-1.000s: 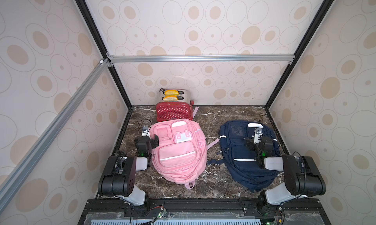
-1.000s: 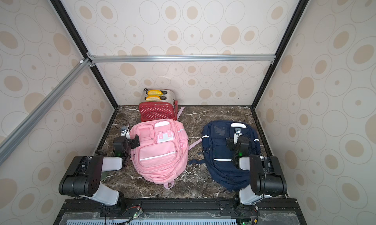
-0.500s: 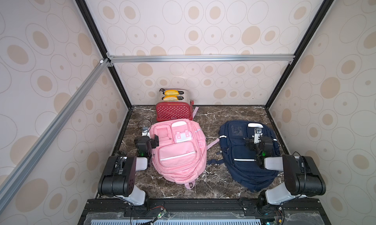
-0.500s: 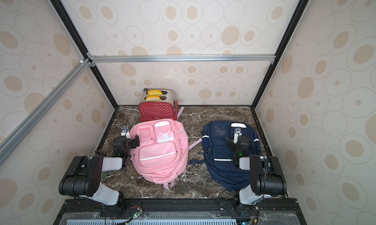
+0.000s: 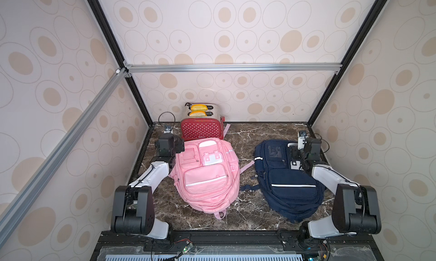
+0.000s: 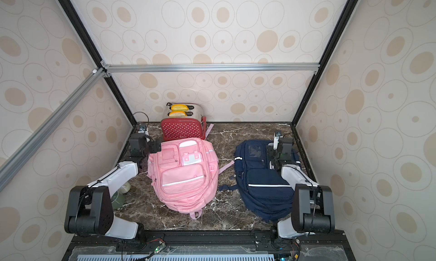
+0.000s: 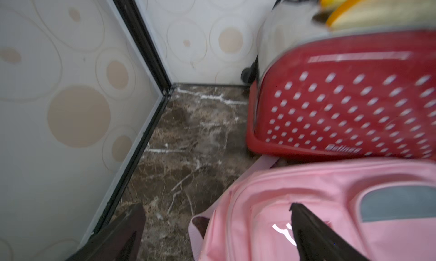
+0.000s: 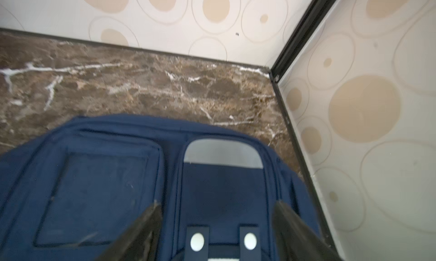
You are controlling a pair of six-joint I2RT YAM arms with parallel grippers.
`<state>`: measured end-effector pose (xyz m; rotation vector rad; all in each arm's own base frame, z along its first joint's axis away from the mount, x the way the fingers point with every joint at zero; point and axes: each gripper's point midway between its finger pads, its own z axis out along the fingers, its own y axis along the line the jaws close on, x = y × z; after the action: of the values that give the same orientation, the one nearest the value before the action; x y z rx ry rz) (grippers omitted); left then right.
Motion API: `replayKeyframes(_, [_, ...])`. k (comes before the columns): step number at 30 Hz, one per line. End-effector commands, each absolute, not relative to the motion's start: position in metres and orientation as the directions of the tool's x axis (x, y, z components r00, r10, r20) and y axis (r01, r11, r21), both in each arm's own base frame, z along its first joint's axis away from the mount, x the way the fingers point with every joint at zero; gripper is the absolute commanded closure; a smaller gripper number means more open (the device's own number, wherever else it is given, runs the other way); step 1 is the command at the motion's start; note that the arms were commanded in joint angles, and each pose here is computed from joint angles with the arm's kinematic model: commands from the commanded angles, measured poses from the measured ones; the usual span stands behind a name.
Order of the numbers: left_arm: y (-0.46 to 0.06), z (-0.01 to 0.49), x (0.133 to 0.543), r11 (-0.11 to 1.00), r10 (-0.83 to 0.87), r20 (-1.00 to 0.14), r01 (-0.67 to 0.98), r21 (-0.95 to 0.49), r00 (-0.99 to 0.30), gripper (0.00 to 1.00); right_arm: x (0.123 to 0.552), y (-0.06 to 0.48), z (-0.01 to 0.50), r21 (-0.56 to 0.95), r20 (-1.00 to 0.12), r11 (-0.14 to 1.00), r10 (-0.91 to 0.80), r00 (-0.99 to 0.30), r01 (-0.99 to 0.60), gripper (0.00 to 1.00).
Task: Zip up the backpack
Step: Adjust the backpack at the center of the board.
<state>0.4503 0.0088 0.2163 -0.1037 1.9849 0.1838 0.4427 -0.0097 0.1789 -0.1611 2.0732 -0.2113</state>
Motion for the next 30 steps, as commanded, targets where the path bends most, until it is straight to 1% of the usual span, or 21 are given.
replayKeyframes(1, [-0.056,0.225,0.433,0.998,-0.046,-0.876,0.015,-0.061,-0.481,0.01,0.417,0.006,0.166,-0.133,-0.731,0.983,-0.181,-0.658,-0.122,0.19])
replayKeyframes(3, [-0.102,0.24,0.436,0.973,-0.096,-0.879,0.142,-0.182,-0.467,0.02,0.418,0.009,0.172,-0.082,-0.712,0.991,-0.134,-0.689,-0.108,0.17])
replayKeyframes(5, [-0.141,0.243,0.439,0.938,-0.097,-0.861,0.243,-0.247,-0.5,0.03,0.414,0.015,0.169,-0.045,-0.663,0.989,-0.137,-0.736,-0.143,0.16])
replayKeyframes(7, [-0.174,0.234,0.442,0.895,-0.097,-0.826,0.315,-0.316,-0.555,0.05,0.409,0.019,0.162,-0.018,-0.591,0.986,-0.146,-0.794,-0.167,0.17])
replayKeyframes(9, [-0.206,0.221,0.445,0.845,-0.082,-0.787,0.376,-0.381,-0.611,0.09,0.396,0.015,0.146,-0.002,-0.481,0.991,-0.12,-0.868,-0.136,0.19])
replayKeyframes(10, [-0.218,0.215,0.446,0.825,-0.071,-0.773,0.398,-0.401,-0.631,0.1,0.391,0.015,0.14,0.015,-0.451,0.991,-0.113,-0.886,-0.134,0.2])
replayKeyframes(11, [-0.233,0.208,0.445,0.803,-0.052,-0.754,0.421,-0.421,-0.655,0.11,0.386,0.017,0.135,0.037,-0.431,0.991,-0.103,-0.897,-0.132,0.21])
replayKeyframes(13, [-0.26,0.196,0.443,0.763,-0.005,-0.726,0.466,-0.448,-0.688,0.12,0.38,0.021,0.129,0.072,-0.425,0.989,-0.084,-0.901,-0.127,0.21])
replayKeyframes(17, [-0.3,0.165,0.441,0.717,0.074,-0.645,0.49,-0.496,-0.761,0.14,0.374,0.025,0.124,0.109,-0.406,0.987,-0.061,-0.912,-0.115,0.2])
replayKeyframes(20, [-0.321,0.153,0.439,0.693,0.098,-0.599,0.486,-0.533,-0.795,0.14,0.37,0.026,0.116,0.124,-0.327,0.986,-0.062,-0.943,-0.108,0.2])
replayKeyframes(23, [-0.34,0.141,0.436,0.678,0.114,-0.564,0.479,-0.557,-0.818,0.15,0.363,0.032,0.108,0.16,-0.254,0.98,-0.078,-0.964,-0.121,0.24])
replayKeyframes(26, [-0.354,0.123,0.43,0.701,0.155,-0.513,0.46,-0.546,-0.845,0.15,0.357,0.026,0.104,0.13,-0.222,0.985,-0.082,-0.972,-0.113,0.25])
replayKeyframes(30, [-0.372,0.105,0.422,0.708,0.154,-0.445,0.412,-0.573,-0.882,0.17,0.35,0.019,0.098,0.086,-0.212,0.989,-0.097,-0.973,-0.117,0.24])
